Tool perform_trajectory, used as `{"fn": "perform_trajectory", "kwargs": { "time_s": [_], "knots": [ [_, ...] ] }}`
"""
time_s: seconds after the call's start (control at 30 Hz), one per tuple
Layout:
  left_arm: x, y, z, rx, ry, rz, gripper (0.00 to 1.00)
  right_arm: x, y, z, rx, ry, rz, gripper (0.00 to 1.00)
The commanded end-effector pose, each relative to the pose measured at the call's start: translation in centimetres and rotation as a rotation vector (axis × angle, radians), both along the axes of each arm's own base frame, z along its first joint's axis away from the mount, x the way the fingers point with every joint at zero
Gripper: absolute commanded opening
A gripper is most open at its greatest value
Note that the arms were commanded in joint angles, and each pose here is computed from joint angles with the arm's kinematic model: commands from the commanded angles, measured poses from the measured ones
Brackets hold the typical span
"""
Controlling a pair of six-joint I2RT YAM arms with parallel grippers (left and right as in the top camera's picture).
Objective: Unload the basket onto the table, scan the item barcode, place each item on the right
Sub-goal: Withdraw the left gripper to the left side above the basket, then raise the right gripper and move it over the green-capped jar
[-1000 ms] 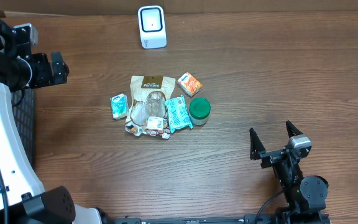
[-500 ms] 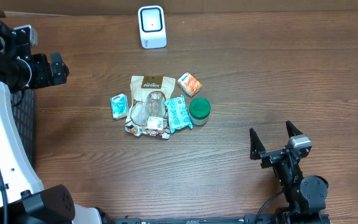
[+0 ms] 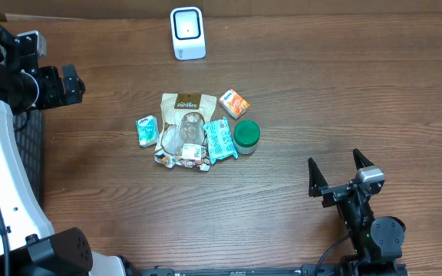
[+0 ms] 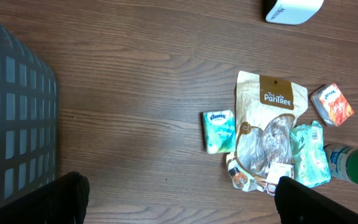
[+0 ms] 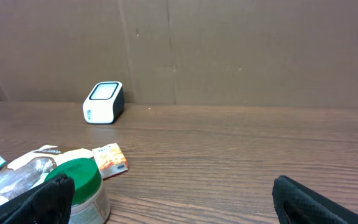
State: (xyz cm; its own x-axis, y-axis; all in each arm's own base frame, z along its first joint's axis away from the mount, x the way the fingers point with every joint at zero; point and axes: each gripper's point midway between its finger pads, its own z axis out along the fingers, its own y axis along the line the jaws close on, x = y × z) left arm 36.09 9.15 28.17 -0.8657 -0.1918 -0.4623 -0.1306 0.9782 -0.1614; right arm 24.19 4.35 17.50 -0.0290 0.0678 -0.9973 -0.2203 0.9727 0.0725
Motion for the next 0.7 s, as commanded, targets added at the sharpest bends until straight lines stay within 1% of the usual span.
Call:
{"fn": "perform_trajectory", "kwargs": {
  "time_s": [0.0, 0.27, 0.5, 0.67],
  "knots": [
    [0.1, -0.2, 0.1, 0.003, -0.006, -0.022, 1.00, 0.0, 0.2, -0.2, 0.005, 0.000, 0.009, 1.00],
    [0.1, -0.2, 0.1, 0.003, -0.006, -0.022, 0.99, 0.0, 0.2, -0.2, 0.006, -0.003, 0.010, 1.00],
    [0.1, -0.2, 0.1, 0.003, -0.006, -0.022, 1.00, -0.8, 2.2, 1.6, 0.008, -0.059, 0.130, 1.00],
    [0.1, -0.2, 0.1, 0.003, -0.006, -0.022, 0.99, -1.2, 2.5, 3.1, 0.008, -0.041, 0.149, 1.00]
  ]
}}
